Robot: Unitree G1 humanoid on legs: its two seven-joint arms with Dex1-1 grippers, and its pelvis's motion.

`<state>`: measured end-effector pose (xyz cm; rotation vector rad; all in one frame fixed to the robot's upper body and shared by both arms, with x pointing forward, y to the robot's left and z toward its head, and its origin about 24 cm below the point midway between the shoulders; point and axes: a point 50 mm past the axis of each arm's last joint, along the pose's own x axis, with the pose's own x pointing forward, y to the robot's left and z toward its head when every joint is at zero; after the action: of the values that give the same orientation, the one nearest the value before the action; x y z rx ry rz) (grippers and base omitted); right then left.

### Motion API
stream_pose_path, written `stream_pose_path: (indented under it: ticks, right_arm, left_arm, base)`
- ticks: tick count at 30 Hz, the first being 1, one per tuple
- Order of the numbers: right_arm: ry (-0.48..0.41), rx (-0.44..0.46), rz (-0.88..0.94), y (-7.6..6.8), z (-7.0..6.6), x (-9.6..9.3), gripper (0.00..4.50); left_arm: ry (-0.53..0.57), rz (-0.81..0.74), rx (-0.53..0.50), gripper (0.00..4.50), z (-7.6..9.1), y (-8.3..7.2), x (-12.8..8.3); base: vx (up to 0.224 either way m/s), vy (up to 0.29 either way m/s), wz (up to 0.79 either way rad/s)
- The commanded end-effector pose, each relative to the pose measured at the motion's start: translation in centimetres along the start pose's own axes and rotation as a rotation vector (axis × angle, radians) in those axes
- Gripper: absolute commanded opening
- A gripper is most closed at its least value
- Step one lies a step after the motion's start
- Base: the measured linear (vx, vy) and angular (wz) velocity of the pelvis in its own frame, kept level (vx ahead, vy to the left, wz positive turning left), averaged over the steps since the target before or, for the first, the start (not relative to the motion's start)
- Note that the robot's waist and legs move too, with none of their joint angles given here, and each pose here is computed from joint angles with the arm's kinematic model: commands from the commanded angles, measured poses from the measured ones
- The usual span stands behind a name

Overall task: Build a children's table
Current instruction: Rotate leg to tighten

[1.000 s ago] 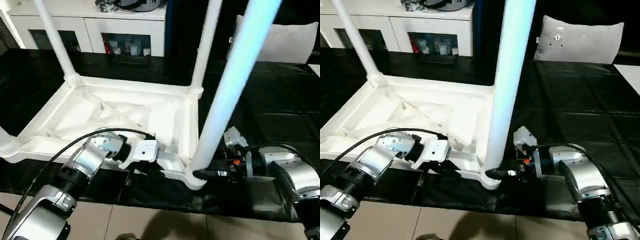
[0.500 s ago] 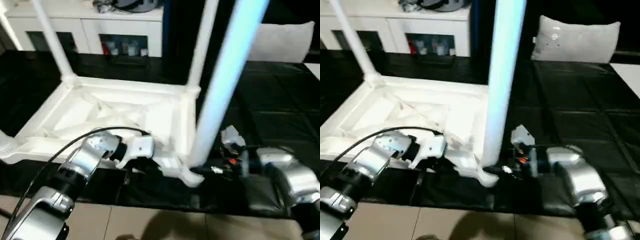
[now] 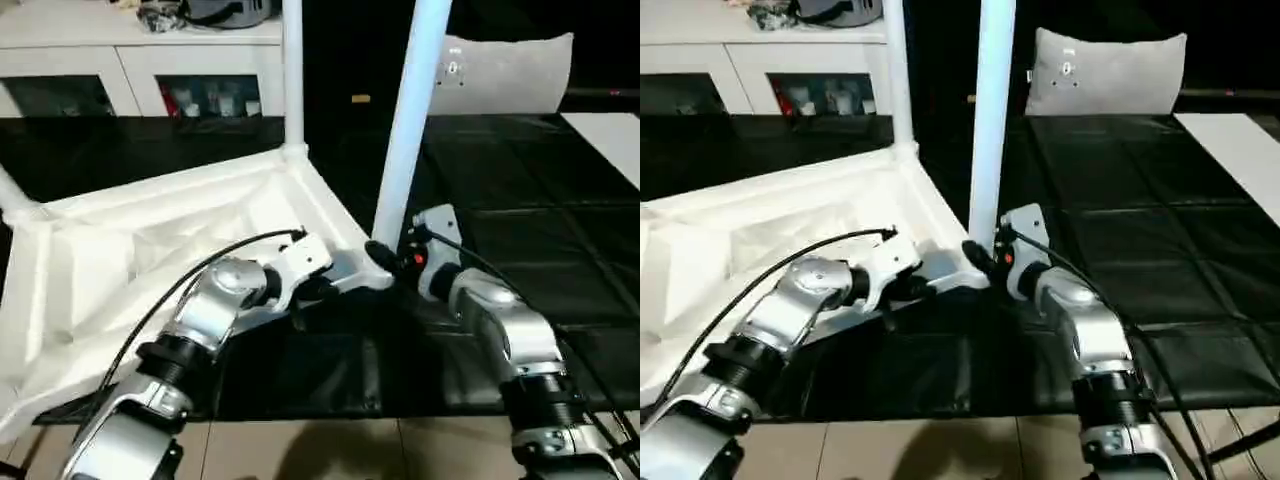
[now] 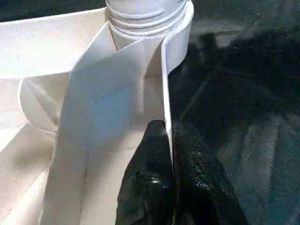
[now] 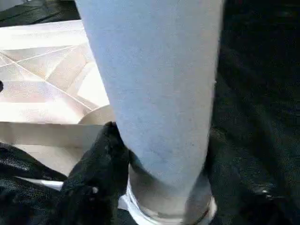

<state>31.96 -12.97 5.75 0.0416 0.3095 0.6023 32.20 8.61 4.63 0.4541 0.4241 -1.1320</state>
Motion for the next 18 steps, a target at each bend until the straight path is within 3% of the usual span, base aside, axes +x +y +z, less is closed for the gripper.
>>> stream_pose_path:
  ticks: [1, 8, 11, 16, 18]
  right_arm:
    - [-0.002, -0.018, 0.107, 1.6, 0.0, 0.5, 2.90]
    - [-0.034, -0.088, 0.123, -0.2, -0.2, -1.3, 3.45]
    - [-0.044, -0.152, 0.246, -1.0, -0.1, -3.3, 3.77]
    - [0.041, -0.244, 0.407, -2.5, -0.1, -6.3, 4.08]
    - [0.059, -0.256, 0.437, -2.6, 0.0, -6.6, 4.30]
  left_arm:
    - [-0.033, -0.047, 0.072, 0.00, 1.6, -0.8, 1.0]
    - [0.016, -0.061, 0.125, 0.00, 0.2, -0.4, 0.2]
    - [0.022, -0.103, 0.155, 0.00, -0.5, -0.2, -0.3]
    - [0.046, -0.263, 0.275, 0.00, -1.2, -0.6, -1.2]
    - [0.037, -0.307, 0.300, 0.00, -1.2, -0.8, -1.3]
  base:
    - [0.000, 0.000, 0.00]
    - [0.000, 0.000, 0.00]
    - [0.000, 0.000, 0.00]
    - [0.000, 0.000, 0.00]
    - [0.000, 0.000, 0.00]
